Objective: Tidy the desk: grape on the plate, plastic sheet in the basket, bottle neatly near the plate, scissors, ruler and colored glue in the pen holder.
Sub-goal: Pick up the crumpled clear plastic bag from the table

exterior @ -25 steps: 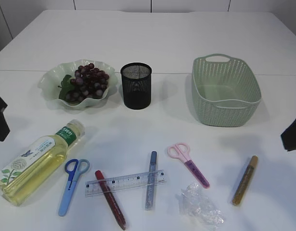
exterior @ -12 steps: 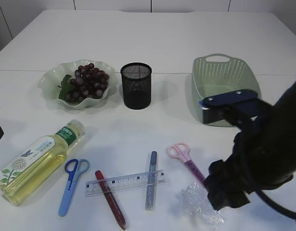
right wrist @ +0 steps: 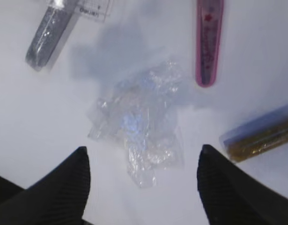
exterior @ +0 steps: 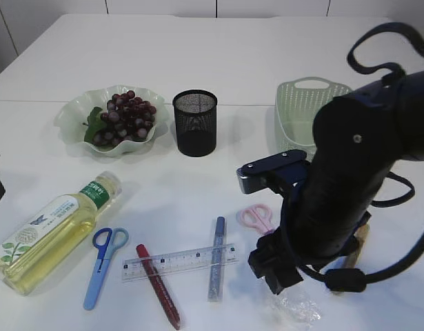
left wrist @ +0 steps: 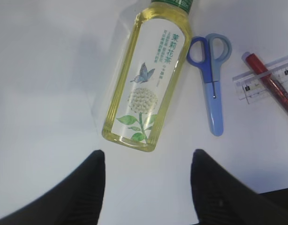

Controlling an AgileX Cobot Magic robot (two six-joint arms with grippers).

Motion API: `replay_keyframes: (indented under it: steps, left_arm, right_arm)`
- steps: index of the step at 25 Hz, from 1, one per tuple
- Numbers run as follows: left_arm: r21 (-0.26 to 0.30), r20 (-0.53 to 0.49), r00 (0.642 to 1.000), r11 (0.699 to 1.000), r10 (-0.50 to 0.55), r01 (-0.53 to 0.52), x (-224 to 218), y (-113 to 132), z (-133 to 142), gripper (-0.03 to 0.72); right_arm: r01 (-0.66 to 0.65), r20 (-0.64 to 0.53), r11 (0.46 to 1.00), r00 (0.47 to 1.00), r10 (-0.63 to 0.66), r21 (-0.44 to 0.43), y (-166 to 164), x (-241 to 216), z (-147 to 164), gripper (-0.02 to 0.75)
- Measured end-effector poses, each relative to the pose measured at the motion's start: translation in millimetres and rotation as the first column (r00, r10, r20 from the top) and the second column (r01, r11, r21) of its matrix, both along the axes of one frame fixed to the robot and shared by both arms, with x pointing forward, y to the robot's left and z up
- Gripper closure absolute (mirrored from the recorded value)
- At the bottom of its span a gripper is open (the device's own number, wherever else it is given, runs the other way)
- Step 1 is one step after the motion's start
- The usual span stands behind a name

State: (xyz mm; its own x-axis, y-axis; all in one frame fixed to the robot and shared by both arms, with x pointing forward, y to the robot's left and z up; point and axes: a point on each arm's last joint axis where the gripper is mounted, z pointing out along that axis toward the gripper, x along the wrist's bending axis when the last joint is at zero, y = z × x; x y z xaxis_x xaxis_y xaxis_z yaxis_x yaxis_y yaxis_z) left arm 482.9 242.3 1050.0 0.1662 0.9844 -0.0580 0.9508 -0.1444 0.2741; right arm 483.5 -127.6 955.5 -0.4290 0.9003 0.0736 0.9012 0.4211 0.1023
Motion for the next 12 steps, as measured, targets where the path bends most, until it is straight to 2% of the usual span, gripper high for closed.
replay_keyframes:
  steps: [5,12]
  left_arm:
    - [0.000,0.000,1.000,1.000,0.000,0.000,0.0,0.0,0.0,0.274]
    - [-0.002,0.011,1.000,1.000,0.001,0.000,0.9,-0.2,0.3,0.279]
  right_arm:
    - [-0.055,-0.007,0.998,0.998,0.055,-0.030,6.9,12.8,-14.7,0.140]
    - [-0.083,-0.030,0.996,0.996,0.082,-0.044,10.7,18.3,-35.7,0.134]
